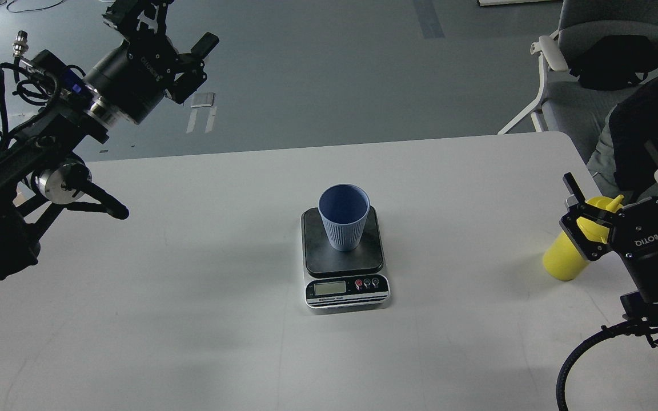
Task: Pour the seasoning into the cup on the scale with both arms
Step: 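Move the right gripper down to the yellow bottle and grasp it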
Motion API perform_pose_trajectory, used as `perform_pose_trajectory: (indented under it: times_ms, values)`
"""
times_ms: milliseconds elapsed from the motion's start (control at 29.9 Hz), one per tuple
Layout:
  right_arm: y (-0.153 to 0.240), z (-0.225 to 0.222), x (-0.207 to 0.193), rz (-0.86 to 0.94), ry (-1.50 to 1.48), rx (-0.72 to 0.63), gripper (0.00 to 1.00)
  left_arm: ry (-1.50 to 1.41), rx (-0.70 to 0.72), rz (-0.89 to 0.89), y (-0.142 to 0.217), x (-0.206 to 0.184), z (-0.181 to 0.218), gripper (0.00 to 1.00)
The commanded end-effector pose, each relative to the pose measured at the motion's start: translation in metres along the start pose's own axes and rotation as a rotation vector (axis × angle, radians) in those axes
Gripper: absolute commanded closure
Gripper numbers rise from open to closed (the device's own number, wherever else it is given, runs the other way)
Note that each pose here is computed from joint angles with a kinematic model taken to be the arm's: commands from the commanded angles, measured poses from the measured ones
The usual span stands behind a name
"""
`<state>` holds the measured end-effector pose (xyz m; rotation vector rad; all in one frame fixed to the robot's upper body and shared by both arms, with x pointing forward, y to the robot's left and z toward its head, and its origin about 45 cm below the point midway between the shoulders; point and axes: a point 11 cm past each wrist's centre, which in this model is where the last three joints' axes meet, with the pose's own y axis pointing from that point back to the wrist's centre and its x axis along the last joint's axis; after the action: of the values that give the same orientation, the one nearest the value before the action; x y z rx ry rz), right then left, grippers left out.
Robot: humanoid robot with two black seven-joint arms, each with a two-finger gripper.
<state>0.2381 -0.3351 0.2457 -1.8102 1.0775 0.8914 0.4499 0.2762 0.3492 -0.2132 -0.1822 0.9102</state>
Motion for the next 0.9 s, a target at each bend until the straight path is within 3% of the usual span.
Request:
perform_pose_trajectory:
  times_ms: [0,869]
  values:
    - [0.003,-0.004,-0.001,0.003,0.009,0.012,0.01,0.001,0.002,-0.006,0.000,-0.002,-0.001,0.02]
    - [0.048,-0.001,0.043,0.179,-0.076,0.050,0.01,-0.006,0.003,-0.041,-0.002,-0.012,-0.002,0.02]
